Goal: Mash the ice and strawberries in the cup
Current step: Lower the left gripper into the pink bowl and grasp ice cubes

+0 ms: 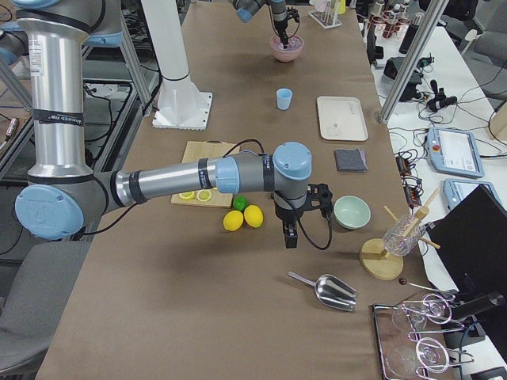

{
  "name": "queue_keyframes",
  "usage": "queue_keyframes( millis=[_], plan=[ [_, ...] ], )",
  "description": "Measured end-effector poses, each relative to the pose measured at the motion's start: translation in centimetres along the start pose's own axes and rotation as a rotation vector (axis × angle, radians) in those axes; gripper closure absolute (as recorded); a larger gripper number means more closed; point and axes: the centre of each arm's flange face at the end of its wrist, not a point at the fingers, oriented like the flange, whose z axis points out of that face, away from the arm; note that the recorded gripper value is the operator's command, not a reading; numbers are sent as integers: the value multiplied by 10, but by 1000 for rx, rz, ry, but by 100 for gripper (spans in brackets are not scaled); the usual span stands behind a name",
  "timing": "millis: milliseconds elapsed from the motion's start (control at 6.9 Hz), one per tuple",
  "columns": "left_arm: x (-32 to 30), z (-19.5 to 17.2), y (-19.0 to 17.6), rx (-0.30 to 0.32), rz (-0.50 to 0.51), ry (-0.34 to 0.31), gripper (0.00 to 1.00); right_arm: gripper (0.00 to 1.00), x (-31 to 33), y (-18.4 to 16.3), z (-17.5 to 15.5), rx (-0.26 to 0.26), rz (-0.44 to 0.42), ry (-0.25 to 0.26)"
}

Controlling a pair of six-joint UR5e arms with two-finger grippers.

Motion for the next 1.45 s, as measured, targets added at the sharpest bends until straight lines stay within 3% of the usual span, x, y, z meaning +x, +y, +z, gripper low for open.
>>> queue_keyframes(
  millis=[1015,1450],
  plan=[
    [1,3,2,-2,5,-1,46,0,1,1,1,-2,0,0],
    [3,8,7,-10,14,-6,53,0,1,1,1,-2,1,1]
  ],
)
